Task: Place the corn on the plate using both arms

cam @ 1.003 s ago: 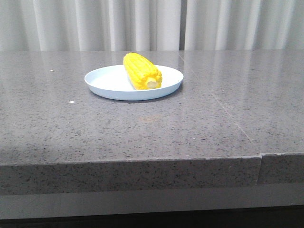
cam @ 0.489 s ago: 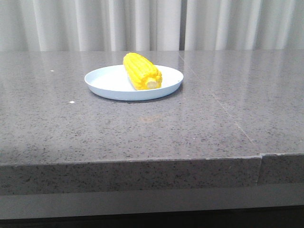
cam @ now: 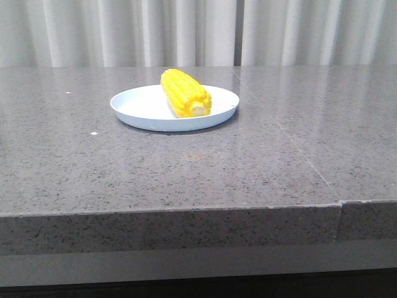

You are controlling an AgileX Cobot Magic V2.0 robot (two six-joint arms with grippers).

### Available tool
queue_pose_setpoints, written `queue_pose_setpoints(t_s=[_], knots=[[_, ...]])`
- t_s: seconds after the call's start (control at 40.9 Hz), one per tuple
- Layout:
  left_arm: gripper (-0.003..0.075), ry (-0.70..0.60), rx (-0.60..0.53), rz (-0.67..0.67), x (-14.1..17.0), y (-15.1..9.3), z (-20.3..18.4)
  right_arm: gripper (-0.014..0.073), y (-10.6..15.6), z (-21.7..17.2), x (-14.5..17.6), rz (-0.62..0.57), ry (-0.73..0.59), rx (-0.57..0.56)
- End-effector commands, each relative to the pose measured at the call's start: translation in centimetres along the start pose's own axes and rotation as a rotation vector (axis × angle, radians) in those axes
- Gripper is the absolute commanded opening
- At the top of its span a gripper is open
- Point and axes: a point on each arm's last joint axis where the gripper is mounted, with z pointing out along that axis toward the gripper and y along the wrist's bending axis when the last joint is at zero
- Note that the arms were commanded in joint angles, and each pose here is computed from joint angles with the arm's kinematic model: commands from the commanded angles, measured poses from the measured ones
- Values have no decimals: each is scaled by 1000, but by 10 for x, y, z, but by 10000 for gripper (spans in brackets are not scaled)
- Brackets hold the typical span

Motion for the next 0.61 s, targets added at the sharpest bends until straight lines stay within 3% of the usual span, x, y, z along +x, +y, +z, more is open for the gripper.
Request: queue_pose_setpoints(t_s=[0.0, 0.196, 0.587], knots=[[-20, -113, -84, -75, 9, 5, 2, -120, 0, -4, -11, 0, -82, 5], [-20, -118, -121, -129, 50, 4, 5, -120, 0, -4, -11, 0, -82, 5], [-20, -143, -176, -187, 91, 3, 2, -120, 0, -4, -11, 0, -82, 5]])
